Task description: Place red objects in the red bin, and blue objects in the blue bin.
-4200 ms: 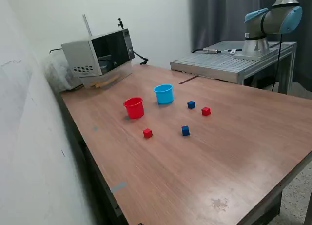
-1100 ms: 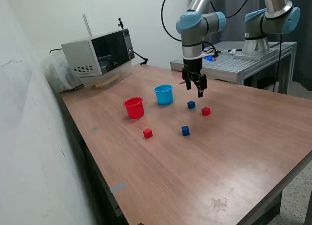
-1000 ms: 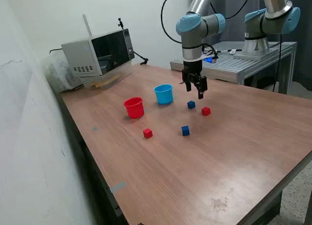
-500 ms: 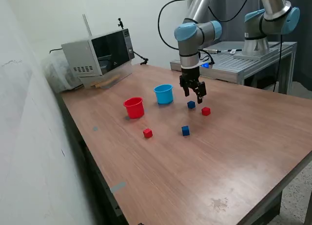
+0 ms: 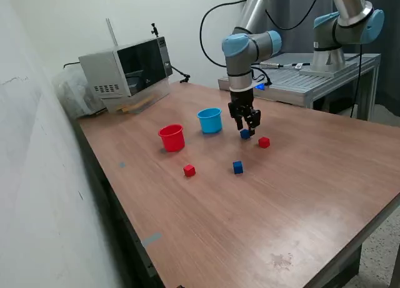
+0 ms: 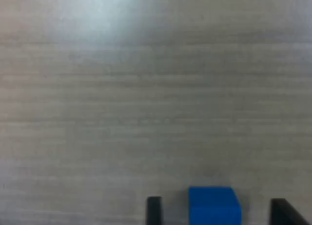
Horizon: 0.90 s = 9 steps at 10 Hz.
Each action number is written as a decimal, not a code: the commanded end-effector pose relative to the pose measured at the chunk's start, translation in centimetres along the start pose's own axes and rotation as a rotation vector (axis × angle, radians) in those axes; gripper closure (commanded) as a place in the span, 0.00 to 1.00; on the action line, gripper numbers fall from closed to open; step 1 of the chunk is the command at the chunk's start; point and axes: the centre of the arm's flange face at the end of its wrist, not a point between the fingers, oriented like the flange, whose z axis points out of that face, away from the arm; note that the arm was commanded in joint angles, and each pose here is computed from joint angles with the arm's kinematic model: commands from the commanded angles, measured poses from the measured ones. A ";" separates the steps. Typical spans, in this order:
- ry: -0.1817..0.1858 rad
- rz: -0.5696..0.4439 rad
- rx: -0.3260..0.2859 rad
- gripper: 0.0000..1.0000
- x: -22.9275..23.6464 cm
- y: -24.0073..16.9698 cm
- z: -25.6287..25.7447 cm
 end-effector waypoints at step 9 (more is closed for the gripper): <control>-0.006 -0.031 -0.139 1.00 -0.8 -1.6 -13.3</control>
